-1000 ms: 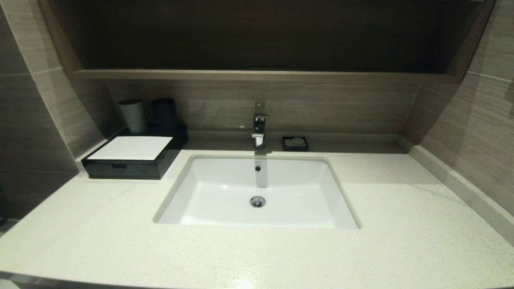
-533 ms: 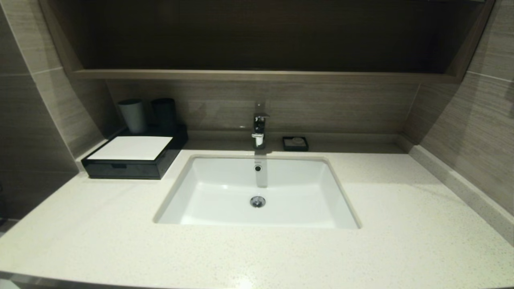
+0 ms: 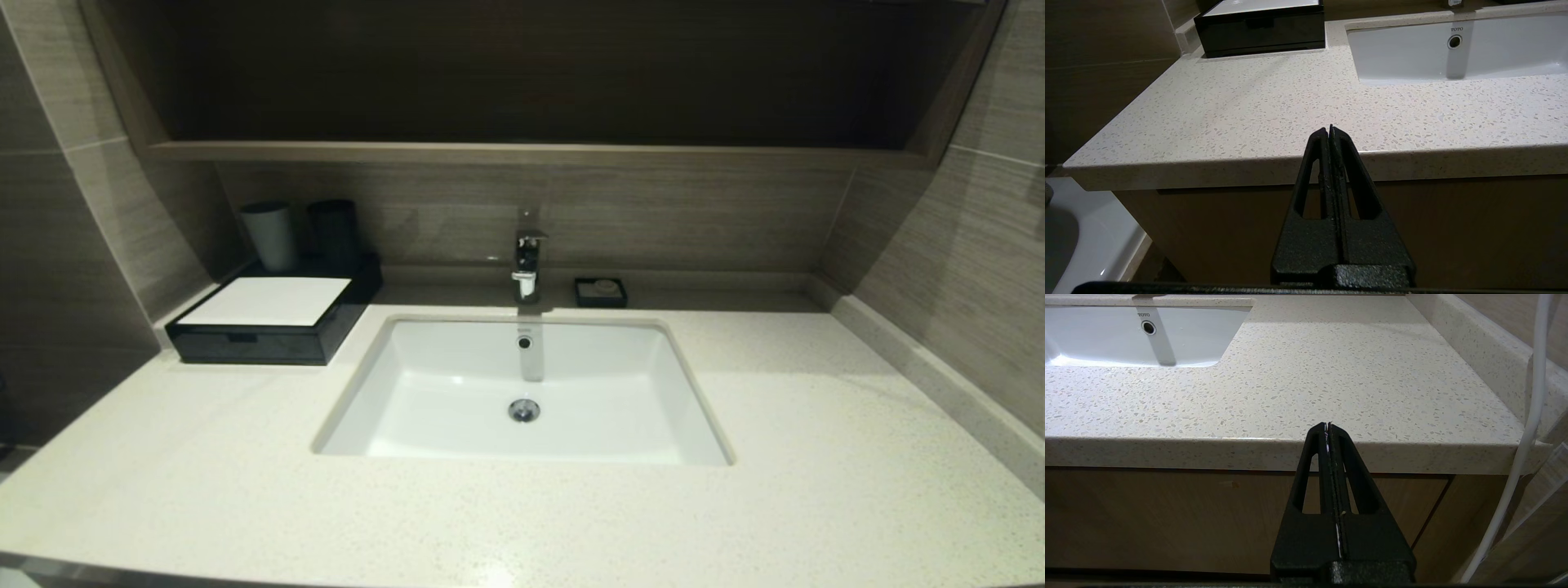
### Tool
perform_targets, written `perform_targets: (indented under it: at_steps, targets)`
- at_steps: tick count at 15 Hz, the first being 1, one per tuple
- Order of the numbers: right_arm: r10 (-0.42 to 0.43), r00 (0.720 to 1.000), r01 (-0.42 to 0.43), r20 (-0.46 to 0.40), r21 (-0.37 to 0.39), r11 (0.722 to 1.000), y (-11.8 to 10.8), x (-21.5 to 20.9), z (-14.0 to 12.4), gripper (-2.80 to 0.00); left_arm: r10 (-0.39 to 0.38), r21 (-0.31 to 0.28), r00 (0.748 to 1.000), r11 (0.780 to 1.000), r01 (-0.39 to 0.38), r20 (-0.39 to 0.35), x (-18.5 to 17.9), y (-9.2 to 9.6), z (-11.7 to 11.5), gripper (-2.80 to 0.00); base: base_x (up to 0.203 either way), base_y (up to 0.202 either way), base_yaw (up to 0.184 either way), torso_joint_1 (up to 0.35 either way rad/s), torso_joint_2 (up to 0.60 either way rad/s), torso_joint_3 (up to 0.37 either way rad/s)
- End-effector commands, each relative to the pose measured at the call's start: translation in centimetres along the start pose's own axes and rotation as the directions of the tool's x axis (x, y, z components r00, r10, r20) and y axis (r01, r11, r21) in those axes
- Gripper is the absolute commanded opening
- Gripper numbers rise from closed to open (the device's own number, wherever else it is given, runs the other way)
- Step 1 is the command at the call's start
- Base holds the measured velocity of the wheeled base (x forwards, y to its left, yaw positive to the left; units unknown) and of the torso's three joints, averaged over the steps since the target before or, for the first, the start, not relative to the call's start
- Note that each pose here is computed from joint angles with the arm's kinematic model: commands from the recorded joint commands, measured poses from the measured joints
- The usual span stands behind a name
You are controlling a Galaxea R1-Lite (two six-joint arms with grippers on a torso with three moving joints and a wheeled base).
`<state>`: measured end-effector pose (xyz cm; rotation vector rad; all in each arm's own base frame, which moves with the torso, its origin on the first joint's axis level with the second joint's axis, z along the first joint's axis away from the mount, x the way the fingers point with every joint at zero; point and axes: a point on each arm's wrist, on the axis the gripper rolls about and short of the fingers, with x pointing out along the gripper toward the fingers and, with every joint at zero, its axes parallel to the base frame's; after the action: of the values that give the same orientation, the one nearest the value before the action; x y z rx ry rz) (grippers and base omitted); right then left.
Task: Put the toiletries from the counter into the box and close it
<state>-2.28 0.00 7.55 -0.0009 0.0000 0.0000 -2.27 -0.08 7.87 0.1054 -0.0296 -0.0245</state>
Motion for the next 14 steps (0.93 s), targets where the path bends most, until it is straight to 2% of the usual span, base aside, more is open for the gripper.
perform_targets:
  at_steps: [1,5,14]
  targets:
    - [0.0,1.0,0.0,0.0,-0.001,1.0,0.0,0.0,0.0,-2.8,-0.002,-0.001,1.0,1.0,0.002,-0.017,0.12,-0.05,-0.51,-2.8,0.0,0.0,0.0,0.0,0.0,0.0]
    - [0.0,1.0,0.0,0.0,-0.001,1.0,0.0,0.0,0.0,-2.8,-0.002,-0.024,1.0,1.0,0.002,-0.017,0.12,-0.05,-0.51,-2.8,0.0,0.0,0.0,0.0,0.0,0.0]
    - [0.0,1.0,0.0,0.0,-0.001,1.0,0.0,0.0,0.0,-2.8,-0.002,-0.026,1.0,1.0,0.001,-0.017,0.12,-0.05,-0.51,-2.8,0.0,0.0,0.0,0.0,0.0,0.0]
